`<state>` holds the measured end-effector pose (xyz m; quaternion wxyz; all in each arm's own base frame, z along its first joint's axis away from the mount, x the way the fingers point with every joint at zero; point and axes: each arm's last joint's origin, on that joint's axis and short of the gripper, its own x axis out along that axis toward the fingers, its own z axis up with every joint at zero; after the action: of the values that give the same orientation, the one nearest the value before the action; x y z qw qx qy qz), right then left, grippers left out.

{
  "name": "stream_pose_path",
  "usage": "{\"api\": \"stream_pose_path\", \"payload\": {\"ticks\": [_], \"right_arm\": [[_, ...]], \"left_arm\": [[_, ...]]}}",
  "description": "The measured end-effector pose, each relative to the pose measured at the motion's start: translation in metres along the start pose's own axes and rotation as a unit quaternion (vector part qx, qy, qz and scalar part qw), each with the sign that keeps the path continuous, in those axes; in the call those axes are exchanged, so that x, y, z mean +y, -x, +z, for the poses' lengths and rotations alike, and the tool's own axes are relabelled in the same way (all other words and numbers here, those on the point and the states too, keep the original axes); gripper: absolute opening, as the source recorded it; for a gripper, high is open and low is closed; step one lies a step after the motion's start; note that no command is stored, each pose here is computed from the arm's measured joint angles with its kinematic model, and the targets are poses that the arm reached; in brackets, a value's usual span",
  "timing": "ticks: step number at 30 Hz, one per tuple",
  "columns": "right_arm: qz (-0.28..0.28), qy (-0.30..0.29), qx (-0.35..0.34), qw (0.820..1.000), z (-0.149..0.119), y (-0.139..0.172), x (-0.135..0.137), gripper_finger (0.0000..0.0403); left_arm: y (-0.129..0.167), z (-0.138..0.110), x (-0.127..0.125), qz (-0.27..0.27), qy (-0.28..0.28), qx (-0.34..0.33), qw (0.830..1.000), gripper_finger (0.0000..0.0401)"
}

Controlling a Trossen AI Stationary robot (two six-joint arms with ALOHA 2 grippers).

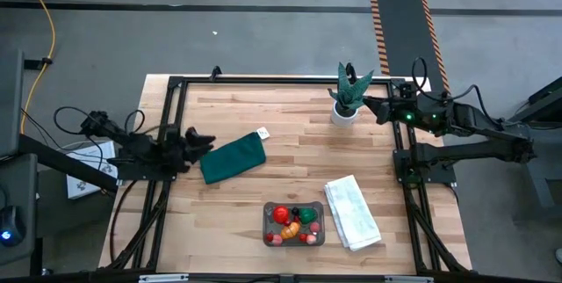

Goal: Pick and placing Produce into tupperware
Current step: Return to Home Position

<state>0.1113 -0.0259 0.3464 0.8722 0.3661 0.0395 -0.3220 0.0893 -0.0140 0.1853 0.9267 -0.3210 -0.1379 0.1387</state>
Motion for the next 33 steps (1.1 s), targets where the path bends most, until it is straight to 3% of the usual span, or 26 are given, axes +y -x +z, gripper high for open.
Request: {"api": "stream_pose_path", "payload": {"ticks": [5,9,14,21,27,33], "right_arm": [[0.006,0.0,0.007,1.0,0.0,0.0,0.0,0.0156],[0.006,0.0,0.007,1.0,0.0,0.0,0.0,0.0156],[0.002,0.0,0.002,1.0,0.0,0.0,0.0,0.0156],[-0.007,-0.014,-0.002,1.0,0.0,0.0,-0.001,0.0156],[-0.012,-0.027,0.001,1.0,-0.001,0.0,-0.002,0.0156],[-0.016,-0.038,0.002,0.999,-0.002,0.0,-0.002,0.0156]], "left_arm": [[0.001,-0.006,-0.003,-0.076,0.002,0.065,0.995,0.0237],[0.002,-0.008,-0.008,-0.169,-0.026,0.114,0.979,0.0237],[0.005,-0.011,-0.012,-0.24,-0.064,0.144,0.958,0.0237],[0.006,-0.015,-0.011,-0.277,-0.112,0.171,0.939,0.0237],[0.009,-0.02,-0.012,-0.333,-0.139,0.205,0.91,0.0237],[0.009,-0.02,-0.01,-0.319,-0.16,0.199,0.913,0.0237]]}}
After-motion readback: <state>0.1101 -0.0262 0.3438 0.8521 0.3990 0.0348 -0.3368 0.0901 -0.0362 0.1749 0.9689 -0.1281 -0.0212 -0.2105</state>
